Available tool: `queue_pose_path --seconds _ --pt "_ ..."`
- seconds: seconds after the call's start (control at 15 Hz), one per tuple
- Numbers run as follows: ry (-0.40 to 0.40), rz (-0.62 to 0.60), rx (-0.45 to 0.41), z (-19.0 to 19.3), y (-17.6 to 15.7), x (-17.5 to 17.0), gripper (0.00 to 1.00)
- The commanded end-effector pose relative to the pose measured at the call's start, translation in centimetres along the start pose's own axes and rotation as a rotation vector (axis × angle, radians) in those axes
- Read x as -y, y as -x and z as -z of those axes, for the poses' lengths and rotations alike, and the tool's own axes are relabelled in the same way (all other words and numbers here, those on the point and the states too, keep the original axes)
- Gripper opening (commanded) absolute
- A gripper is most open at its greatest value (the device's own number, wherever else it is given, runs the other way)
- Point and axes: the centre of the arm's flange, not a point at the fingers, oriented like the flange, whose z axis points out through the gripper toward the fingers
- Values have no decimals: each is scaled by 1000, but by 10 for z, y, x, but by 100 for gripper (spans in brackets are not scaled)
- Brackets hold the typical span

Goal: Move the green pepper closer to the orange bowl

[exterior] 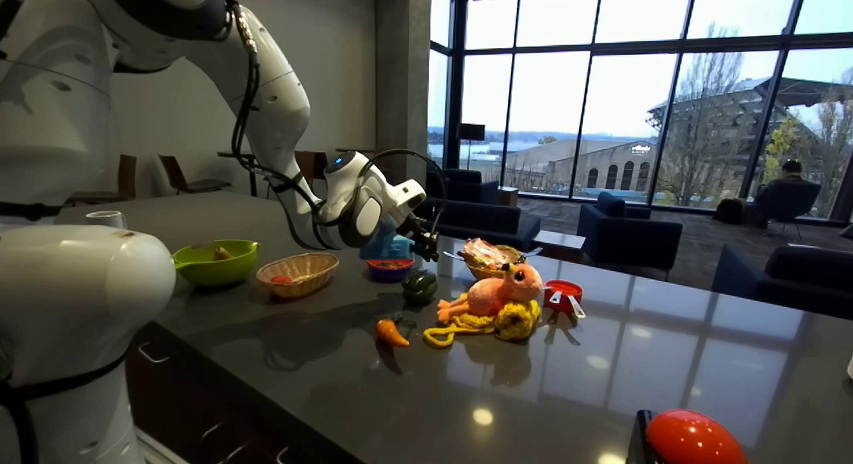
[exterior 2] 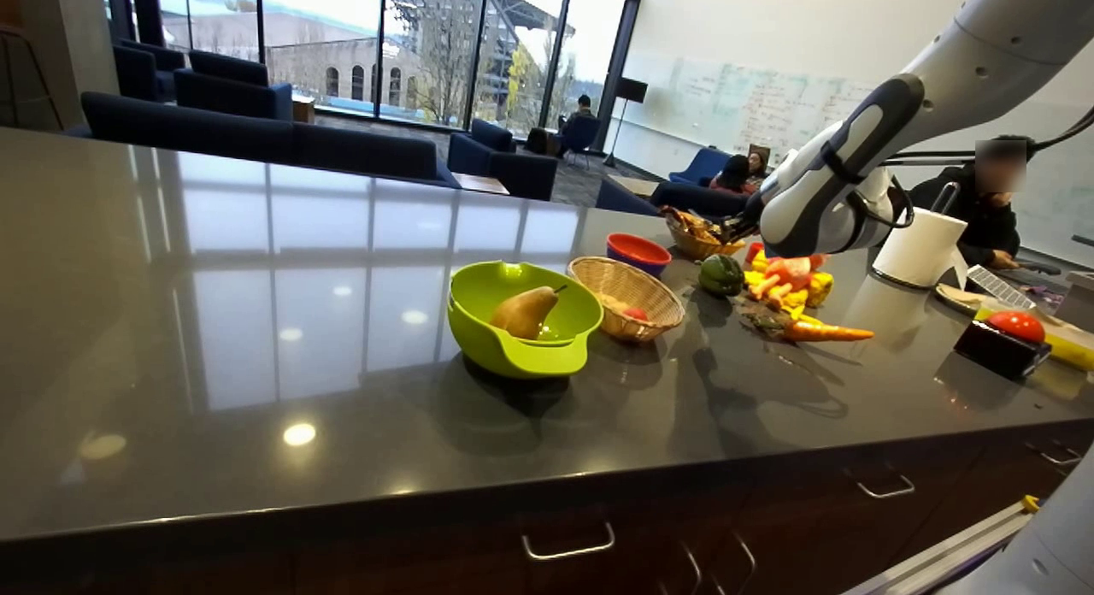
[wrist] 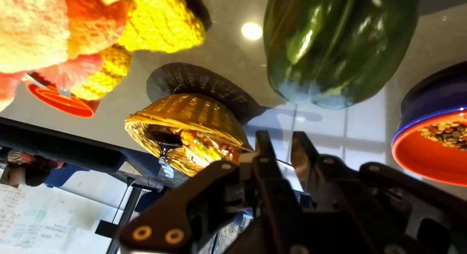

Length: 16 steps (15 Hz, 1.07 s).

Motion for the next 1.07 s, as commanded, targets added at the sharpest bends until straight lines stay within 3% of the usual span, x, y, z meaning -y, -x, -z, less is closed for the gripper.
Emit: queue_pose_path --seconds 0.0,0.07,0.13,0.33,0.73,0.93,1.0 --pt "-5 9 -28 10 14 -2 0" --pt "-7 8 -30 11 14 -2 0" --pt "-11 6 -29 12 14 -3 26" --pt "-29 1 -14 13 16 0 35" --pt "-110 -14 53 19 40 17 74" --pt "-111 -9 55 32 42 21 97" --pt "-108 -1 61 39 41 22 99"
